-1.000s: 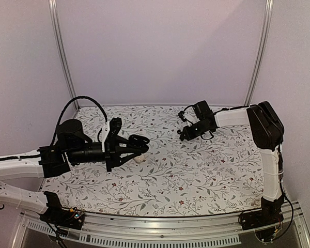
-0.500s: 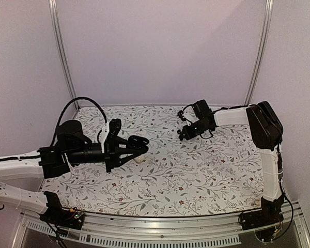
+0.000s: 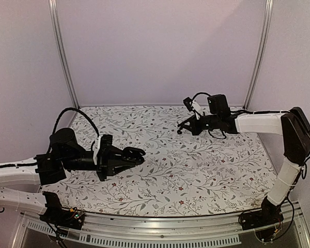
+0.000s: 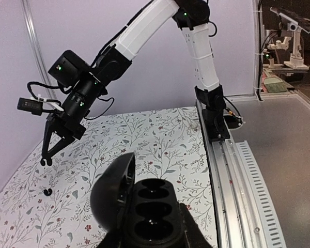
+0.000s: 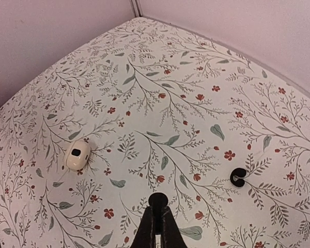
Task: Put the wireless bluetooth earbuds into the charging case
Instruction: Pick up the left earbud from the center of the board, then insert the left earbud into the left side groove of the charging case.
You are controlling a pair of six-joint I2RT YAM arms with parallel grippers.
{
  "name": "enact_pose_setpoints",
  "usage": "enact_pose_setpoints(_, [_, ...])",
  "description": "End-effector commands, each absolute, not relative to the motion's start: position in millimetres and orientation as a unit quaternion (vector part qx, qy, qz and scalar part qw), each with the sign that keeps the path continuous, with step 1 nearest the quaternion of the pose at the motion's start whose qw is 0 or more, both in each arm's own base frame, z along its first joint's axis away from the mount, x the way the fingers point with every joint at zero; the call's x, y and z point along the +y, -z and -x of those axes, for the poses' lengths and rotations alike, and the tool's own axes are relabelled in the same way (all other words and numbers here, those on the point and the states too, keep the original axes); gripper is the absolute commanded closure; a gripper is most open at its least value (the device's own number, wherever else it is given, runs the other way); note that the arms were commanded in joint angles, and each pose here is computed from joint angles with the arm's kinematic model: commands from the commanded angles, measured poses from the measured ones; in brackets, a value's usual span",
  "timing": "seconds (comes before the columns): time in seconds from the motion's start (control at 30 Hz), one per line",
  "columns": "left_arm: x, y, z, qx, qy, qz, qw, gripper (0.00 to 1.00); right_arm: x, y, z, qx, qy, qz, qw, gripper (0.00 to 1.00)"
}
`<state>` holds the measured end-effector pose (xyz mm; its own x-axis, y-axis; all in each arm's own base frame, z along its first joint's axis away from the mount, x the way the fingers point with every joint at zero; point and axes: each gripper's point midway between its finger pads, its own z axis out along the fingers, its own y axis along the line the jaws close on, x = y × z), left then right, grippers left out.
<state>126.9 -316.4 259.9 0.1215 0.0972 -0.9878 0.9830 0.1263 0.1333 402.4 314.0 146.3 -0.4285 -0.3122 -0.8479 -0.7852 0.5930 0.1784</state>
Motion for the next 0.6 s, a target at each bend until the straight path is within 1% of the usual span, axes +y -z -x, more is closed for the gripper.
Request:
enact_pose_setpoints(0.0, [-314.3,-269.1,-108.4,0.459,0.404,-0.554,0.565,1.0,339.7,-226.8,-359.4,0.682,-0.341,0.411,0.499,1.0])
enact_pose_setpoints(0.03, [-313.5,-271.1,-107.1,0.453,0.401,-0.558,0.568,1.0,340.6,-242.8,-347.5,0.665,-0.345,0.419,0.513,1.0])
enact_pose_setpoints(0.27, [-311.6,-274.0,-92.6,0.417,0.405,-0.586,0.565,1.0,340.8,-300.2,-267.9,0.576,-0.372,0.467,0.558,1.0])
enact_pose_setpoints(0.57, [-311.7,-275.5,-76.4,0.387,0.432,-0.604,0.546,1.0,336.0,-347.7,-164.3,0.464,-0.41,0.529,0.581,1.0])
